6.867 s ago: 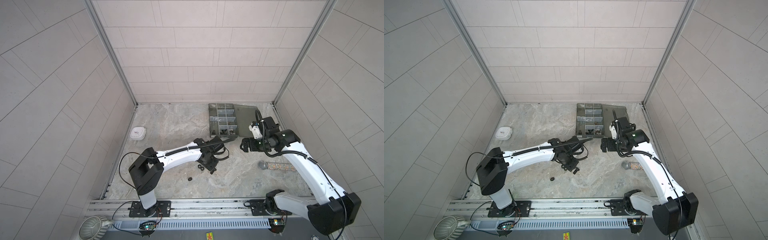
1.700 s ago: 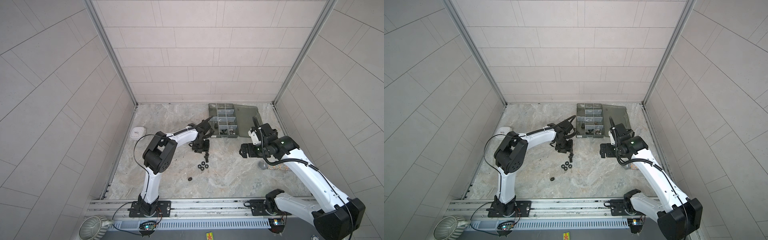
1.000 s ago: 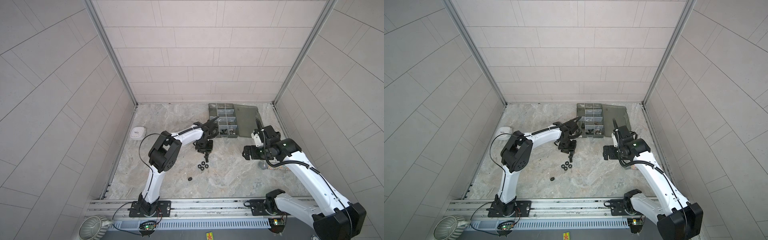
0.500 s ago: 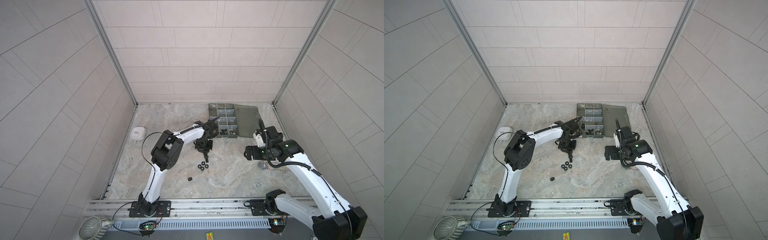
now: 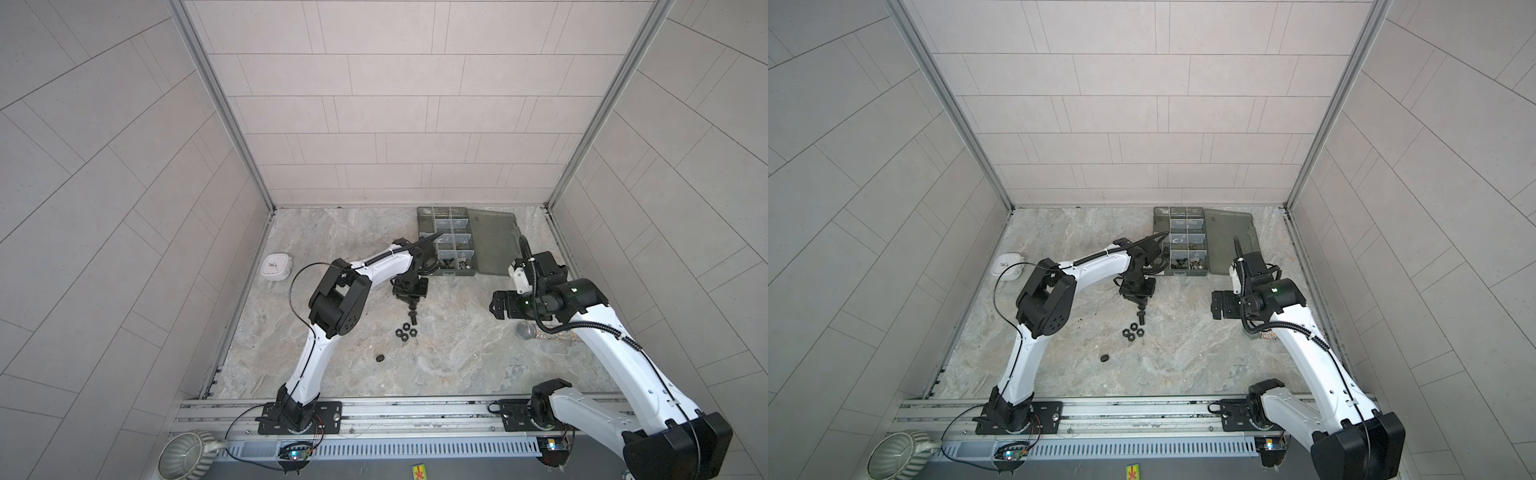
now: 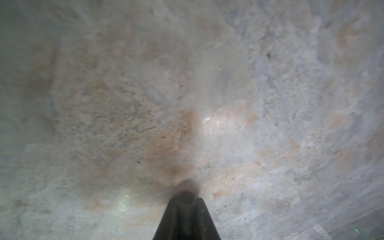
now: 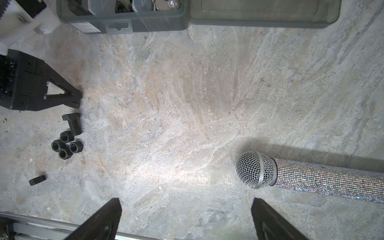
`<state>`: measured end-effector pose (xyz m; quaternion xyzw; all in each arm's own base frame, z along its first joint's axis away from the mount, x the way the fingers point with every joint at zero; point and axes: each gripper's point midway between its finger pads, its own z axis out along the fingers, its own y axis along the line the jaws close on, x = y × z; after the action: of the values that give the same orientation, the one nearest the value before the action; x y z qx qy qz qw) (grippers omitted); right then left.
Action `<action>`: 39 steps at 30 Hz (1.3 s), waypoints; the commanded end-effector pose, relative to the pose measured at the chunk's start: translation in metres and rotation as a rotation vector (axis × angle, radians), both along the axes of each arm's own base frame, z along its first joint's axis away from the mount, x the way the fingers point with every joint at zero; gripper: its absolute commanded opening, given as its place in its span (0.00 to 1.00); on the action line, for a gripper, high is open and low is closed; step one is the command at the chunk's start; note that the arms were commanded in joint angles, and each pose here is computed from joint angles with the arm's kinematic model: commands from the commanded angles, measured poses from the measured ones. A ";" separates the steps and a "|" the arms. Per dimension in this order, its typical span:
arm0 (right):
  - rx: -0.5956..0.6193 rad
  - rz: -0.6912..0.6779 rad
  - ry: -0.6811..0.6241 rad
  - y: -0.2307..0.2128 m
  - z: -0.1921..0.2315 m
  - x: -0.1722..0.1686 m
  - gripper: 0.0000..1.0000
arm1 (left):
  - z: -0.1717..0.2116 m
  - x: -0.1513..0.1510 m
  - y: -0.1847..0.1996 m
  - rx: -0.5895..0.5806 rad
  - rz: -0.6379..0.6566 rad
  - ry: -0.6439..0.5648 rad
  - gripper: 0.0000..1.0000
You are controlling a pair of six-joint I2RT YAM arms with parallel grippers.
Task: Sort the screws and nuts into containers
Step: 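Carry the black hex bolt over the box with the left gripper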
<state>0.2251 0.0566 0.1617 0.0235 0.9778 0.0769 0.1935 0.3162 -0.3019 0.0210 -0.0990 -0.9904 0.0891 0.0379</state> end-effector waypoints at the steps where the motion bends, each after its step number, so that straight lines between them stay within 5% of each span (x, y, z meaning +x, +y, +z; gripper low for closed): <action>1: -0.010 0.005 0.015 -0.003 -0.002 -0.001 0.99 | 0.016 0.000 0.006 0.025 -0.031 -0.002 0.15; 9: -0.008 0.001 0.027 -0.002 -0.005 0.008 0.99 | 0.055 0.025 0.006 -0.001 -0.039 -0.064 0.15; 16: -0.013 0.011 0.031 -0.002 0.001 0.023 0.99 | 0.073 0.076 -0.006 -0.063 0.003 -0.130 0.15; 26: -0.025 0.003 0.025 -0.003 0.014 0.058 0.99 | 0.081 0.151 -0.033 -0.320 0.146 -0.221 0.17; 39: -0.029 -0.013 0.058 -0.002 0.013 0.086 0.99 | 0.070 0.169 -0.066 -0.510 0.202 -0.198 0.17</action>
<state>0.3089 0.0584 0.1727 0.0267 0.9827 0.0686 0.1699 0.4844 -0.3545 0.0981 -0.0185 -0.9476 0.3020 -0.1029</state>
